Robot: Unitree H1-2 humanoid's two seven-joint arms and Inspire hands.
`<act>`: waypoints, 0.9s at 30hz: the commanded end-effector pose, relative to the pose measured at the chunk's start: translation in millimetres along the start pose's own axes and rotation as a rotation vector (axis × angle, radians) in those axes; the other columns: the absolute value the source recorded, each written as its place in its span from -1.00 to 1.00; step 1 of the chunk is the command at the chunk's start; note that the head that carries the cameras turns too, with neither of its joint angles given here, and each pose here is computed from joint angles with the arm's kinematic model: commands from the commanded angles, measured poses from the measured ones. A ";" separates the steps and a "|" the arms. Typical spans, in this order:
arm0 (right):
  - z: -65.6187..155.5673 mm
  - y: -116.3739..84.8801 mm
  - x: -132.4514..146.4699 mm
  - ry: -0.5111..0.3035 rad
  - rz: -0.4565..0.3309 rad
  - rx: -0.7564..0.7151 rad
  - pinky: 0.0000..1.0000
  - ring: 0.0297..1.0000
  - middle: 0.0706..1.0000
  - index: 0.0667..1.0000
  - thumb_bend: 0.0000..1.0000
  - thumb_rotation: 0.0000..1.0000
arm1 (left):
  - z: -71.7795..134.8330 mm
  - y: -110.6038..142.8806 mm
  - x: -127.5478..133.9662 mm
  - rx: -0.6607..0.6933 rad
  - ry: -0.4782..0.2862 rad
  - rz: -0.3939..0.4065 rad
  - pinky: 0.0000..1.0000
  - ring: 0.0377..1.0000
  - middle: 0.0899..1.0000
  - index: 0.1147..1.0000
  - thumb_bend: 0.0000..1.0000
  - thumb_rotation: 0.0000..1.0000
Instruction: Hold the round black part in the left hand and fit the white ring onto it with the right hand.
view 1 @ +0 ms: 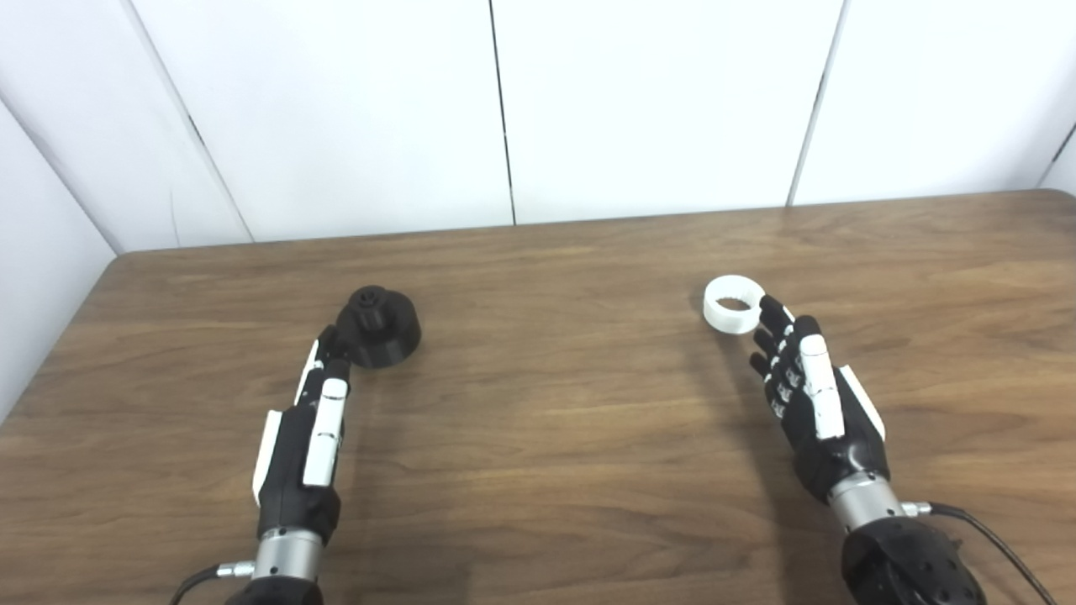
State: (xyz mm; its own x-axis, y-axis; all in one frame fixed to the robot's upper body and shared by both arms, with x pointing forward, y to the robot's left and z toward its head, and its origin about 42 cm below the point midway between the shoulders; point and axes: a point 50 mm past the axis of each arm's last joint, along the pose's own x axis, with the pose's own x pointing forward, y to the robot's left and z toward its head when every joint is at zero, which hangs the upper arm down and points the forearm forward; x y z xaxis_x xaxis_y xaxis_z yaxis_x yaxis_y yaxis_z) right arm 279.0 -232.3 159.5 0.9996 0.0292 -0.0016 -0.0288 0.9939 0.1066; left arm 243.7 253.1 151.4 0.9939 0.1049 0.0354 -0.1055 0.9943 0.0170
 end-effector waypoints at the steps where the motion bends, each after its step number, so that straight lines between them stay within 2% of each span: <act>1: 18.2 6.5 7.3 -0.085 0.030 0.013 1.00 1.00 0.99 0.91 0.02 1.00 | 12.3 1.0 4.8 0.006 -0.071 -0.004 1.00 1.00 1.00 1.00 0.08 0.83; 14: 18.3 6.1 6.1 -0.088 0.031 0.014 1.00 1.00 1.00 0.90 0.02 1.00 | 9.4 0.7 5.7 0.015 -0.064 0.000 1.00 1.00 1.00 1.00 0.09 0.85; 17: 18.7 6.0 6.2 -0.087 0.030 0.010 1.00 1.00 0.99 0.90 0.02 1.00 | 9.5 4.8 9.6 0.075 -0.057 -0.002 1.00 1.00 1.00 1.00 0.15 0.66; 20: 19.0 6.3 6.2 -0.085 0.029 0.014 1.00 1.00 1.00 0.91 0.02 1.00 | 13.3 9.8 13.8 0.177 -0.047 0.030 0.90 0.97 1.00 1.00 0.41 0.46; 23: 17.7 5.7 6.4 -0.084 0.032 0.009 1.00 1.00 0.99 0.91 0.02 1.00 | 19.0 13.6 20.1 0.192 -0.044 0.054 0.81 0.92 0.99 0.98 0.61 0.24; 27: 16.8 6.6 7.1 -0.080 0.035 0.006 1.00 0.99 0.99 0.91 0.01 1.00 | 29.3 21.5 30.5 0.273 -0.055 0.071 0.85 0.95 0.99 0.96 0.70 0.07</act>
State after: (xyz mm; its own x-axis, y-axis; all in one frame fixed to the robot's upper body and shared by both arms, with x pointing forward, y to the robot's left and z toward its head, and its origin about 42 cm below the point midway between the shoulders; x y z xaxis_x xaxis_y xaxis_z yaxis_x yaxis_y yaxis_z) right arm 279.0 -231.4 159.7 0.9993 0.0366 -0.0006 -0.0362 0.9926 0.1155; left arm 259.3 271.4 158.9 0.9865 0.1635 0.0137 -0.1623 0.9609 0.2243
